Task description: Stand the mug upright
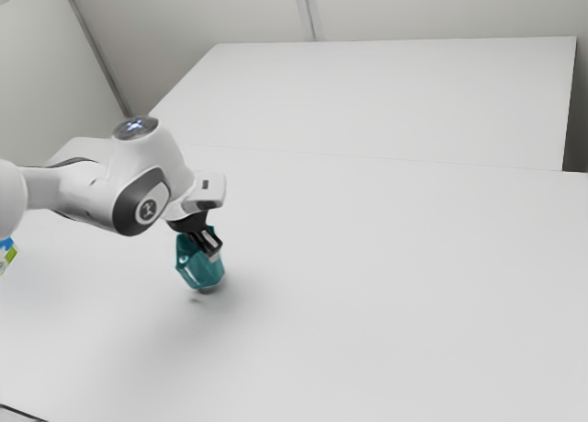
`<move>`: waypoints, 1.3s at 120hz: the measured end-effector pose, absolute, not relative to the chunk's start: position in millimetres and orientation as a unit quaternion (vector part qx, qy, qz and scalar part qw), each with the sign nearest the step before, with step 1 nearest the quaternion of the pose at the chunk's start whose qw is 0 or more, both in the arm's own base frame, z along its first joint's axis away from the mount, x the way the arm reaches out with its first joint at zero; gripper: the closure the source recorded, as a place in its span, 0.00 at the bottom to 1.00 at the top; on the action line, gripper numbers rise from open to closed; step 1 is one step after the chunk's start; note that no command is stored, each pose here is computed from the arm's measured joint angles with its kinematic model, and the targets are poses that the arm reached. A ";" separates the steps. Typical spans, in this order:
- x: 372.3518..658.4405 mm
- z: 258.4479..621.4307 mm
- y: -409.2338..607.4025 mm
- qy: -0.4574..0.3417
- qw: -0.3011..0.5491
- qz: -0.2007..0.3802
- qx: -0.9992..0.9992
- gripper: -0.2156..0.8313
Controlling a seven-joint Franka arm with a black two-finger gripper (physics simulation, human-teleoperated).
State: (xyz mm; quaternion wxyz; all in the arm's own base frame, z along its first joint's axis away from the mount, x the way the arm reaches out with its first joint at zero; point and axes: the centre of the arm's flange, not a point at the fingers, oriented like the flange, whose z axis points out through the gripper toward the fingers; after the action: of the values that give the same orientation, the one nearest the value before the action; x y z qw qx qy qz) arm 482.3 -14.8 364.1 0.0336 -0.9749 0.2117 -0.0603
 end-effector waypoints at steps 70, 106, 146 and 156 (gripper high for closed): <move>483.4 351.3 -25.0 0.130 0.030 -0.052 -0.990 0.89; 482.7 354.8 -22.9 0.107 0.027 -0.053 -0.992 0.57; 478.9 379.6 -21.5 0.093 0.020 -0.070 -0.993 0.45; 482.7 387.3 -25.1 0.095 0.020 -0.078 -0.992 0.39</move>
State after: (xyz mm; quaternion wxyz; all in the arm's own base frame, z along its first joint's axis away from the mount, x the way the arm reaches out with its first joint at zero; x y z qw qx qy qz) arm 482.7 -25.1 387.3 0.0204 -0.9922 0.0951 -0.0778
